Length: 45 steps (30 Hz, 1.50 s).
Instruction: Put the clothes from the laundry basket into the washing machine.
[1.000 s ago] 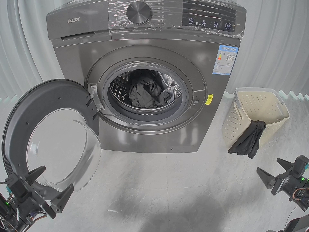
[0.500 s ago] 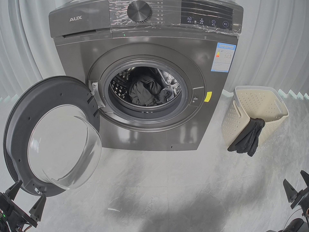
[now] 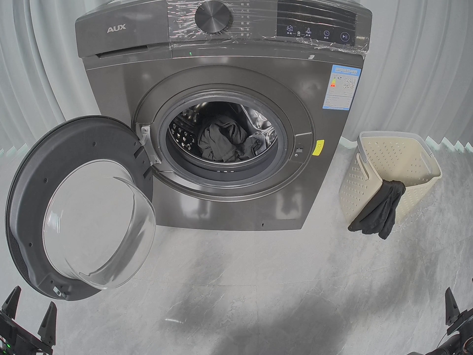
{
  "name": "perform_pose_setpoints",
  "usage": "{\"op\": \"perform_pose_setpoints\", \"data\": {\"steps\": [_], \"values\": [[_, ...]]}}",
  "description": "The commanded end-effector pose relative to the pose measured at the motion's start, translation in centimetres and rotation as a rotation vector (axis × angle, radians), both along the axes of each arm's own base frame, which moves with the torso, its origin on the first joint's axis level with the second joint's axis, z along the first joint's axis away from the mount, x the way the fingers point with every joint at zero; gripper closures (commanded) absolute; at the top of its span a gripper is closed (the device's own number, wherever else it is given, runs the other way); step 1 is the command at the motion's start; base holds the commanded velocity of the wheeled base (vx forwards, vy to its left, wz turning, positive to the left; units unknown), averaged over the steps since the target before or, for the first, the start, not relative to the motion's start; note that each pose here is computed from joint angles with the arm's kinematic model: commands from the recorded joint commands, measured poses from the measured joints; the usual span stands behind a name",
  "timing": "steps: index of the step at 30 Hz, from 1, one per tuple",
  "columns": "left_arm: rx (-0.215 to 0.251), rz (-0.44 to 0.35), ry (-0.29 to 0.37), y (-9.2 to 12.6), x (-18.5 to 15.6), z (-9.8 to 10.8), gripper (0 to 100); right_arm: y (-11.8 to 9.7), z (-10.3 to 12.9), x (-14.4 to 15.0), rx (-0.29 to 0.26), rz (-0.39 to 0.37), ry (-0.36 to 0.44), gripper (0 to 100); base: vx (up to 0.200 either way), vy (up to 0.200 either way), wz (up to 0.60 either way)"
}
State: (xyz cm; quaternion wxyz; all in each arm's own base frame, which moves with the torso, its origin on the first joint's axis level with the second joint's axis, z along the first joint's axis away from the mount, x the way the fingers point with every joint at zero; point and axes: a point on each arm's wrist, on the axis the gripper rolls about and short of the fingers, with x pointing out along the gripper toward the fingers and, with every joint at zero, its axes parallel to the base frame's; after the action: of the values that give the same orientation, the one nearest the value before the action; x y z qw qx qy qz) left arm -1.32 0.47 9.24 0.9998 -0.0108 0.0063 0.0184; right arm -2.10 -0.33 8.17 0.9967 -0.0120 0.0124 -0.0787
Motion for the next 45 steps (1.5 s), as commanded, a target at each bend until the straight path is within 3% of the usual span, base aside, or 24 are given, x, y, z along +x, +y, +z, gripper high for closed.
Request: {"op": "perform_pose_setpoints", "data": {"steps": [1,2,5,7,9,13,19,45], "values": [[-0.029,0.009,-0.069,-0.41,-0.88,-0.92,0,0.35,-0.57,-0.12,0.034,0.167,-0.019,0,0.0,0.0,0.0],[-0.034,-0.031,-0.081,-0.47,-0.98,-1.0,0,0.36,-0.6,-0.15,0.035,0.165,-0.023,0,0.0,0.0,0.0],[-0.026,-0.037,-0.081,-0.48,-0.98,-1.0,0,0.33,-0.6,-0.15,0.039,0.148,-0.023,0,0.0,0.0,0.0],[0.021,0.057,-0.068,-0.27,-1.0,-1.08,0,0.31,-0.63,-0.15,0.036,0.14,-0.02,0,0.0,0.0,0.0],[0.029,0.057,-0.051,-0.25,-1.01,-1.11,0,0.32,-0.61,-0.15,0.033,0.145,-0.021,0,0.0,0.0,0.0],[0.007,-0.083,-0.012,-0.57,-0.97,-1.68,0,0.32,-0.6,-0.16,0.032,0.148,-0.024,0,0.0,0.0,0.0],[-0.008,-0.056,-0.013,-0.51,-0.98,-1.64,0,0.32,-0.62,-0.16,0.029,0.148,-0.022,0,0.0,0.0,0.0],[-0.02,-0.044,-0.013,-0.48,-0.98,-1.64,0,0.32,-0.62,-0.16,0.029,0.148,-0.022,0,0.0,-0.2,0.0]]}}
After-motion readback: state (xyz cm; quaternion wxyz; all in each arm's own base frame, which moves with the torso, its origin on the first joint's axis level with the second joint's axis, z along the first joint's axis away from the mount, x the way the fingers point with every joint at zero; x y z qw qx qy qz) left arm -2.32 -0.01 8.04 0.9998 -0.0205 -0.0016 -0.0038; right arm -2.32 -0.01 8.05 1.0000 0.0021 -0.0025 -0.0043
